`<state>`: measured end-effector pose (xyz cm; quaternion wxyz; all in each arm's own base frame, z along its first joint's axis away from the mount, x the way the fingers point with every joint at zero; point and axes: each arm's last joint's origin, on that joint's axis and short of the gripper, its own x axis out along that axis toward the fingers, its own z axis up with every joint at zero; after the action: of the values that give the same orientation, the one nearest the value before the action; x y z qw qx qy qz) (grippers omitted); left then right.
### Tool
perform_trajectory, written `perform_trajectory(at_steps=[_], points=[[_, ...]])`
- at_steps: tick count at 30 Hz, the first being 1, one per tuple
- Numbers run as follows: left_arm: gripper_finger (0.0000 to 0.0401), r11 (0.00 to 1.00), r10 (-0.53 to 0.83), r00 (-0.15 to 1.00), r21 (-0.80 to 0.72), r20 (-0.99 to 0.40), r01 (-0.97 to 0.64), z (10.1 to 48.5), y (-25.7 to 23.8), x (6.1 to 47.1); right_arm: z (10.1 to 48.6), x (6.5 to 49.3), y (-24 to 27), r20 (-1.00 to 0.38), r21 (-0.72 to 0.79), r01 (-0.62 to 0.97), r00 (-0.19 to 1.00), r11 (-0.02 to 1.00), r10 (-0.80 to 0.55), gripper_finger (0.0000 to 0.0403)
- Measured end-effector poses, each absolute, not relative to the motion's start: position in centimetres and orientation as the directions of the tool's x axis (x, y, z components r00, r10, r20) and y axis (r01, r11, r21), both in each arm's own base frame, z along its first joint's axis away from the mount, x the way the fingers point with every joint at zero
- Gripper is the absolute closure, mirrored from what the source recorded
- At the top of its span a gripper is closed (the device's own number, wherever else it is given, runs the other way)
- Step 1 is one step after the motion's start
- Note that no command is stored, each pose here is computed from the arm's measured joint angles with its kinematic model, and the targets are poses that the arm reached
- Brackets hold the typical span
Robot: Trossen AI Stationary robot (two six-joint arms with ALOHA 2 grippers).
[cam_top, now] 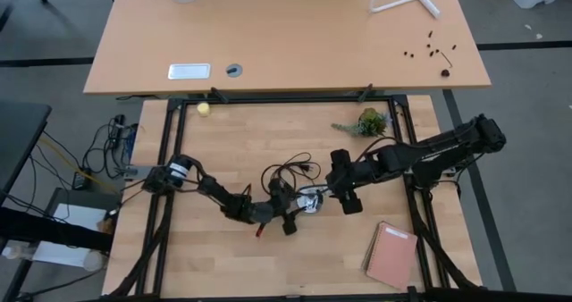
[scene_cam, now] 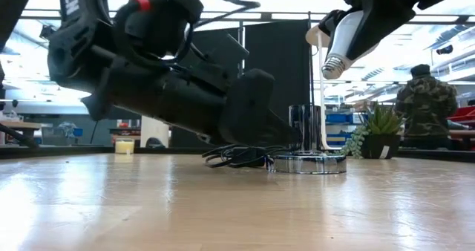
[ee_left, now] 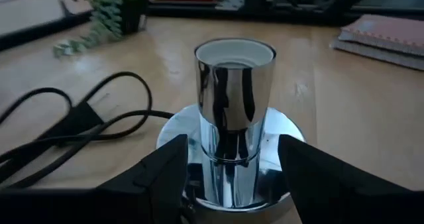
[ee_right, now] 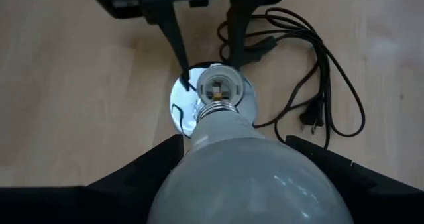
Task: Screw lightbulb
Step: Insert the white lightbulb into the metallic lamp
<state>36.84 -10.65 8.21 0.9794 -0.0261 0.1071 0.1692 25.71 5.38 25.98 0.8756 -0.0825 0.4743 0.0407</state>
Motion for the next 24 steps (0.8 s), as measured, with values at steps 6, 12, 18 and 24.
perform_trajectory(at_steps=[6,12,18,24], points=[[0.0162,0.956,0.289,0.93,0.012,-0.229,-0.294,8.2,-9.4,37.3,26.0,25.9,4.9,-0.838,-0.069,-0.147,0.546,0.987,0.023,0.0144],[0.0162,0.965,0.261,0.938,0.056,-0.227,-0.255,8.3,-8.8,37.6,25.7,26.3,4.6,-0.841,-0.065,-0.14,0.541,0.988,0.022,0.0137],[0.013,0.968,0.251,0.952,0.055,-0.176,-0.245,8.9,-8.1,37.9,24.5,27.7,4.6,-0.872,-0.066,-0.174,0.489,0.983,0.028,0.0138],[0.0102,0.969,0.248,0.952,0.034,-0.179,-0.246,8.8,-7.4,38.1,24.4,29.6,4.5,-0.883,-0.083,-0.2,0.469,0.976,0.021,0.0141]])
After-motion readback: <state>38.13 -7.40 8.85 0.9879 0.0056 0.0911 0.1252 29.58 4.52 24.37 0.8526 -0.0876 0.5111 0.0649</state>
